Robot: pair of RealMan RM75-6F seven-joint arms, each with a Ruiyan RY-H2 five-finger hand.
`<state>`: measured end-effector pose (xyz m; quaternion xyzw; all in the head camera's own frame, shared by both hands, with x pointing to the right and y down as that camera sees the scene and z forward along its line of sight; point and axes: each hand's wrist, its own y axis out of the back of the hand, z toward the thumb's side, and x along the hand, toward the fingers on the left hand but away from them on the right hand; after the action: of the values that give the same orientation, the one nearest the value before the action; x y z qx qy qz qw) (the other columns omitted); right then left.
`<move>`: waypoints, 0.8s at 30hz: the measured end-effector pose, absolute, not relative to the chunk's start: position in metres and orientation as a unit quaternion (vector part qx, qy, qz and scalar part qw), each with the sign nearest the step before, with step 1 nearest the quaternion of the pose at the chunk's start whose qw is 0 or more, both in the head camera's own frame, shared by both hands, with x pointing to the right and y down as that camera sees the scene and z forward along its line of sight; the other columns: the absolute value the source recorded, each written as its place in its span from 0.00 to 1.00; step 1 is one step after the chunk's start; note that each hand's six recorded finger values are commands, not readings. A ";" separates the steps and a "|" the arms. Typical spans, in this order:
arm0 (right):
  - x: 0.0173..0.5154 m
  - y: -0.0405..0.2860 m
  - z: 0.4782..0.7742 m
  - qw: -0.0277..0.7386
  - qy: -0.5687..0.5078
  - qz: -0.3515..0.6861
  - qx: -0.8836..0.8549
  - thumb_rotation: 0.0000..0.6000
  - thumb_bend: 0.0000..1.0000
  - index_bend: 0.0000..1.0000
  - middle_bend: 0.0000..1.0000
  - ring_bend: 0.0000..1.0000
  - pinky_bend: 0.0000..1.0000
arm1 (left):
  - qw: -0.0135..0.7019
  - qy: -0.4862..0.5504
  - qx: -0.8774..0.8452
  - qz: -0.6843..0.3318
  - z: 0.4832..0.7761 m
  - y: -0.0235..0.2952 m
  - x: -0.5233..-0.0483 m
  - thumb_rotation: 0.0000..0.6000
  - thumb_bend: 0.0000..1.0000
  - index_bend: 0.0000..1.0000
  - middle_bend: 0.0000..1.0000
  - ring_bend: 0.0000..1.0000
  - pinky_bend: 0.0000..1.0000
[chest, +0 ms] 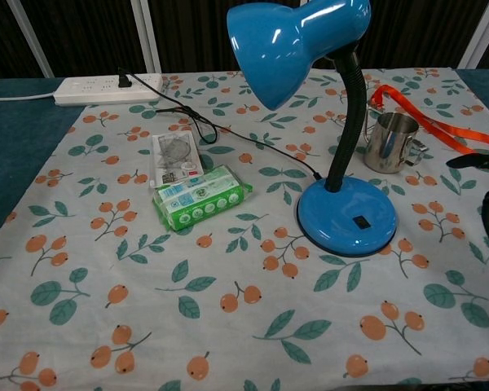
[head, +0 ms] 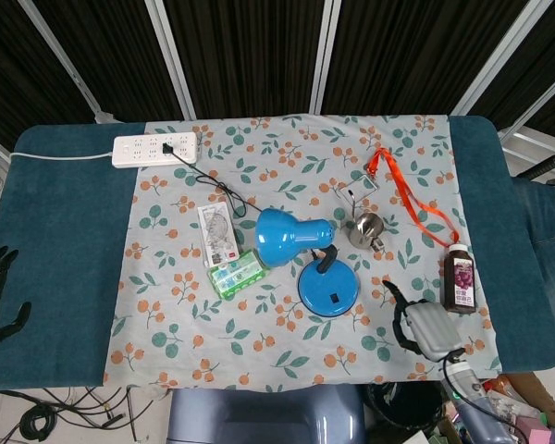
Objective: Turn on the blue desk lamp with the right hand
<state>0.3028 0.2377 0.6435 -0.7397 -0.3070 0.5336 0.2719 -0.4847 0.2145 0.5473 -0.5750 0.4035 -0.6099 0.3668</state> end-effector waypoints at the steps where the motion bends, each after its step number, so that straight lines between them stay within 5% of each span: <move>1: 0.297 0.240 0.648 0.272 -0.301 0.534 -0.742 1.00 0.56 0.06 0.54 0.56 0.46 | 0.367 0.404 -0.575 -0.610 0.547 0.214 -0.485 1.00 0.36 0.07 0.04 0.07 0.00; 11: 0.264 0.243 0.666 0.293 -0.263 0.524 -0.755 1.00 0.56 0.13 0.56 0.60 0.47 | 0.365 0.401 -0.575 -0.613 0.548 0.215 -0.486 1.00 0.36 0.07 0.04 0.07 0.00; 17: 0.250 0.244 0.674 0.305 -0.255 0.520 -0.756 1.00 0.56 0.13 0.57 0.64 0.62 | 0.364 0.402 -0.574 -0.613 0.548 0.214 -0.486 1.00 0.36 0.07 0.04 0.07 0.00; 24: 0.247 0.246 0.680 0.305 -0.249 0.523 -0.756 1.00 0.56 0.15 0.58 0.64 0.63 | 0.363 0.404 -0.573 -0.614 0.548 0.214 -0.487 1.00 0.36 0.07 0.04 0.07 0.00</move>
<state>0.2466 0.2460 0.6795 -0.7558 -0.2491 0.5233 0.3049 -0.4867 0.2139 0.5482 -0.5728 0.4036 -0.6140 0.3634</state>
